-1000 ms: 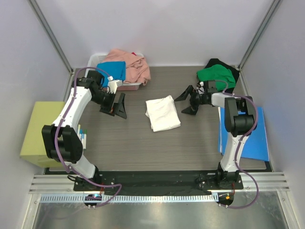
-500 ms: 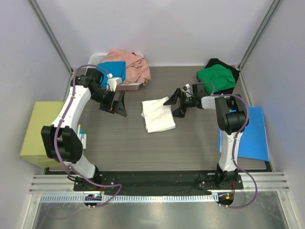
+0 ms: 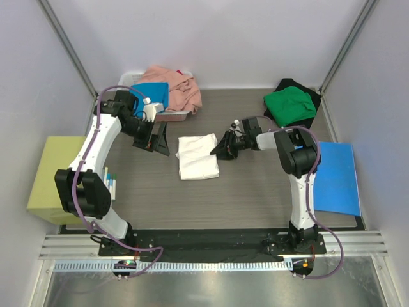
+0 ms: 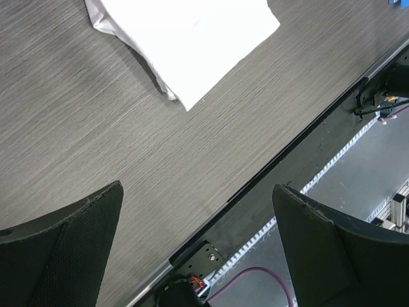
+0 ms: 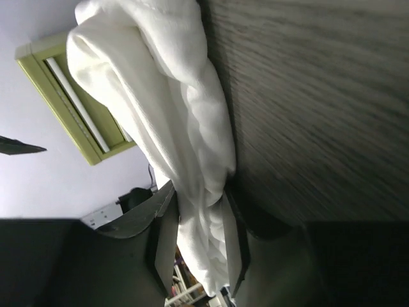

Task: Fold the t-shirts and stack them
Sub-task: Neatly place the folded tshirt to the corner

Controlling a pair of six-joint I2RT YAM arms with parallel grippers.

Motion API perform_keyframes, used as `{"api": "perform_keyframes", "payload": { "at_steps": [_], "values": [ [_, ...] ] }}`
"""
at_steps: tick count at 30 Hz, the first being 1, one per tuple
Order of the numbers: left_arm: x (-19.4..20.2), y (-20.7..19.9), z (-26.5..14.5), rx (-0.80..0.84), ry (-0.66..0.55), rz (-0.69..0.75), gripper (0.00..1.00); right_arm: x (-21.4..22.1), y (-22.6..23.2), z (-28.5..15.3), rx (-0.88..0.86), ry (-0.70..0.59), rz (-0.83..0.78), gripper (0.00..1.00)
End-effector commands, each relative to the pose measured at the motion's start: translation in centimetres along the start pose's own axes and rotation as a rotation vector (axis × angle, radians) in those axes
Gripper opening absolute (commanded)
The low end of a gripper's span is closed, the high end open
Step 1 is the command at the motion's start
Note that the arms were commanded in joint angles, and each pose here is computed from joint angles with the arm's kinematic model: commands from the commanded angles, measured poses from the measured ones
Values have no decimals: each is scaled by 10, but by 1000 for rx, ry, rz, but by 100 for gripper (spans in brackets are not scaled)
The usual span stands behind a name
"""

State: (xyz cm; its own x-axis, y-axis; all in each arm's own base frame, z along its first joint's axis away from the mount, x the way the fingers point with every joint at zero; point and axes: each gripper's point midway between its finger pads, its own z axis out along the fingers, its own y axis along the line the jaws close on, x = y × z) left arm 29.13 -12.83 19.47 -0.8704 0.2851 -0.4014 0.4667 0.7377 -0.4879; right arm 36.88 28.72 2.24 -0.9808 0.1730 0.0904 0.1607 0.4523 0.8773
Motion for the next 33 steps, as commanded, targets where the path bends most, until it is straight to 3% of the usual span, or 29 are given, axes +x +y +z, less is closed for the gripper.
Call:
{"api": "perform_keyframes", "payload": {
  "at_steps": [1, 4, 6, 7, 9, 10, 12, 16, 25, 33],
  "values": [
    [-8, -8, -13, 7, -38, 32, 100, 26, -118, 19, 358, -13, 153, 38],
    [-8, -10, -14, 14, -41, 31, 100, 29, -123, 24, 375, 2, 152, 38],
    [-7, -10, -13, 18, -39, 24, 100, 31, -123, 28, 378, 12, 150, 48],
    [-7, -10, -13, 16, -39, 28, 100, 30, -121, 31, 380, 14, 137, 48],
    [-6, -9, -12, 17, -35, 21, 100, 31, -123, 33, 396, 11, 133, 35],
    [-6, -9, -12, 15, -37, 25, 100, 30, -122, 35, 400, 8, 126, 13],
    [-6, -9, -11, 16, -34, 23, 100, 30, -123, 36, 396, 11, 139, 1],
    [-4, -9, -11, 15, -32, 23, 100, 26, -108, 37, 356, -1, 128, 1],
    [-10, -13, -14, 27, -47, 18, 100, -30, -16, 12, 298, -132, -55, 1],
    [-5, -11, -12, 21, -46, 20, 100, -21, -33, 12, 356, -126, -47, 1]
  ]
}}
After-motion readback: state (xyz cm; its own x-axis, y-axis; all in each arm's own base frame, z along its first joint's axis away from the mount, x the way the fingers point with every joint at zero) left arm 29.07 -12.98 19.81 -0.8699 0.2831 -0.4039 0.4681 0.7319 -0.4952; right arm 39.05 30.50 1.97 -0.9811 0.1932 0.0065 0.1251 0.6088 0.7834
